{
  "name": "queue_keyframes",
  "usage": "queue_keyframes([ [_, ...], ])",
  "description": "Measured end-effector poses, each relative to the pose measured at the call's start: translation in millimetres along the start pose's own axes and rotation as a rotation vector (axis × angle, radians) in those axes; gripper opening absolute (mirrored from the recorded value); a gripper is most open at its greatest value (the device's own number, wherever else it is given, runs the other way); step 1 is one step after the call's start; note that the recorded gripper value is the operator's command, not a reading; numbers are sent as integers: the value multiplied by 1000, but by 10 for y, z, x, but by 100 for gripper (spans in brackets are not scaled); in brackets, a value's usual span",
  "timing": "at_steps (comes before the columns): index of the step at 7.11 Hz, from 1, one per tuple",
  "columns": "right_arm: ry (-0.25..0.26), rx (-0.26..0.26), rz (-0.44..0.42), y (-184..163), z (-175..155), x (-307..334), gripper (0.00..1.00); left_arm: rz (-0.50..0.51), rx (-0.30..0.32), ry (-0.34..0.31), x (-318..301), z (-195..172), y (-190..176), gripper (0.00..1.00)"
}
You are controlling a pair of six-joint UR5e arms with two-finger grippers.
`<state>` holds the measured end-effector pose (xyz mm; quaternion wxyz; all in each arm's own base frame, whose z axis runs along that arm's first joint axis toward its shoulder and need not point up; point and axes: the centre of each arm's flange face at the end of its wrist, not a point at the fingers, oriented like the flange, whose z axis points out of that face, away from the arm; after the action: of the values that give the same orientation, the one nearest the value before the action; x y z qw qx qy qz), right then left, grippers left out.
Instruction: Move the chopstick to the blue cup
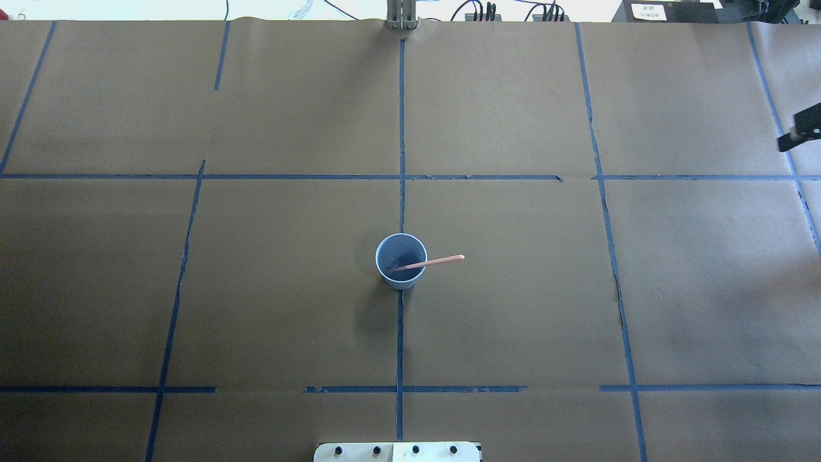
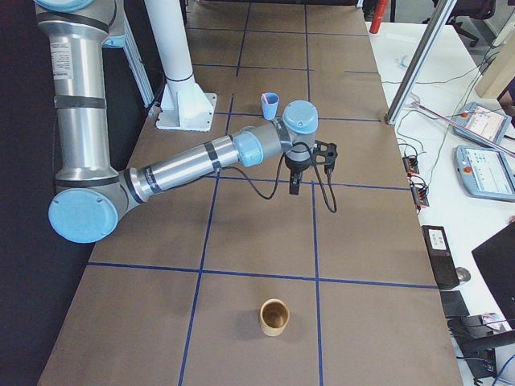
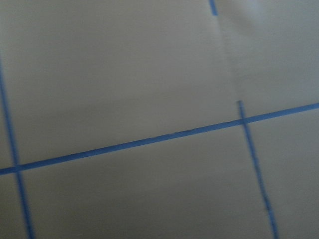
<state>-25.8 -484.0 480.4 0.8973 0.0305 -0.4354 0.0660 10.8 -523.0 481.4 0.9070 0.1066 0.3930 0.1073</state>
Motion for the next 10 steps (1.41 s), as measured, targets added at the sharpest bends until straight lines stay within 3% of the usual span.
queue_keyframes([
  [2, 124, 5, -181, 215, -31, 1114, 100, 60, -46, -21, -843, 19, 172, 100],
  [4, 151, -56, -271, 339, 137, 1873, 100, 53, -96, -10, -1252, 235, 242, 100],
  [10, 156, -136, -240, 188, 111, 1909, 100, 36, -112, 2, -1388, 343, 484, 100],
])
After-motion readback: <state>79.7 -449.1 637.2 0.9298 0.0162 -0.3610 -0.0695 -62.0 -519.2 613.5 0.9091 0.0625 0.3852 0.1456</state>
